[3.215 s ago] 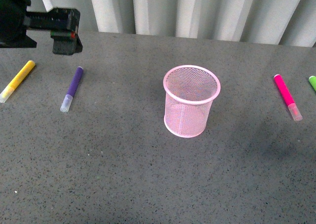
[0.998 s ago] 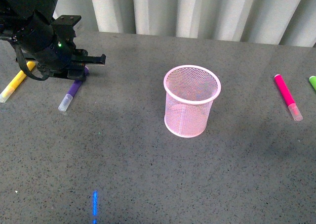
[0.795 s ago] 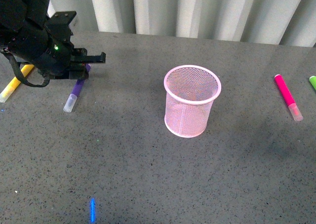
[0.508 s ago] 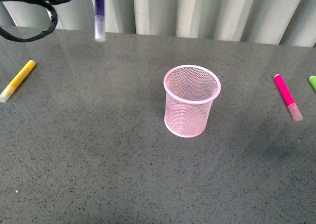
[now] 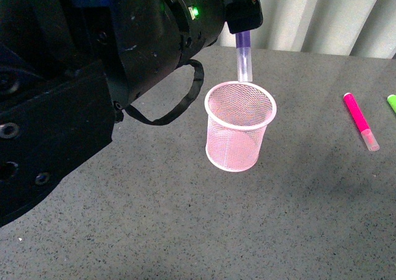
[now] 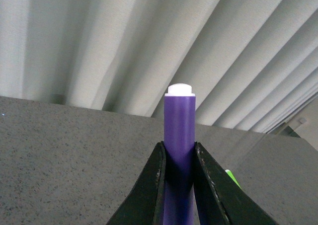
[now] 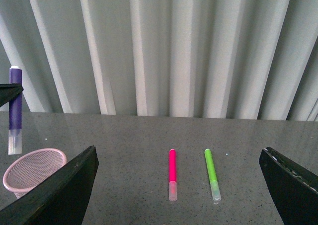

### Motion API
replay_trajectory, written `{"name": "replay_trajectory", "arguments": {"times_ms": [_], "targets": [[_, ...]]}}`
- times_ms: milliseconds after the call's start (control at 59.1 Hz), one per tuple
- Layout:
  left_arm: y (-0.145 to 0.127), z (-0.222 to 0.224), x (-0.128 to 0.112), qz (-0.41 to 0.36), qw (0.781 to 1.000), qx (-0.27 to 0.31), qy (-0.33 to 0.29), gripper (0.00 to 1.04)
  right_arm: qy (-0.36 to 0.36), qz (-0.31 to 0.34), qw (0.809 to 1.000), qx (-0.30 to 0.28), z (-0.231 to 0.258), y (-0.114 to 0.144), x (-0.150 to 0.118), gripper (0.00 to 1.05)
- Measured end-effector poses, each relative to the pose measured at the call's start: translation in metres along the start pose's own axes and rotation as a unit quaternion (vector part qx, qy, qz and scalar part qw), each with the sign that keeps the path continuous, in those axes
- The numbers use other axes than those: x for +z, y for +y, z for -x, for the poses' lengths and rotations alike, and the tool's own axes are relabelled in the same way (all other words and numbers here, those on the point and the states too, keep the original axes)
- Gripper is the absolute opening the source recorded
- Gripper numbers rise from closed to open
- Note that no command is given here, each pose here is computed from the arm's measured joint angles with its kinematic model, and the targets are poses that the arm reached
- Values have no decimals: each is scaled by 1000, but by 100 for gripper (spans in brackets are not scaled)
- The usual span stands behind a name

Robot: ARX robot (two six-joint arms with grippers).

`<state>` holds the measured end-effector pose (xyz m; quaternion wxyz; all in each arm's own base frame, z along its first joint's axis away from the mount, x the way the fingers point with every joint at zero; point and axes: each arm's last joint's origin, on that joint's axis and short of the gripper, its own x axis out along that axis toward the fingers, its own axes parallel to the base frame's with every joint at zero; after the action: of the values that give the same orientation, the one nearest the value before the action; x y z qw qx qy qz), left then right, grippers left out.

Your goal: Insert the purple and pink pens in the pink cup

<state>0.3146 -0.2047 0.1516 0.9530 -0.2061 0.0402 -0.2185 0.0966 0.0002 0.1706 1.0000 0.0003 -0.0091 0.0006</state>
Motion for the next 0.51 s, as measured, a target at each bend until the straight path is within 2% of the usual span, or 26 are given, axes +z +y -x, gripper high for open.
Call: {"name": "replay_trajectory", "arguments": {"times_ms": [508], "targets": [[11,-8,-22,14,1000,17,10,13,0,0,1000,0,0,0,0,98]]}}
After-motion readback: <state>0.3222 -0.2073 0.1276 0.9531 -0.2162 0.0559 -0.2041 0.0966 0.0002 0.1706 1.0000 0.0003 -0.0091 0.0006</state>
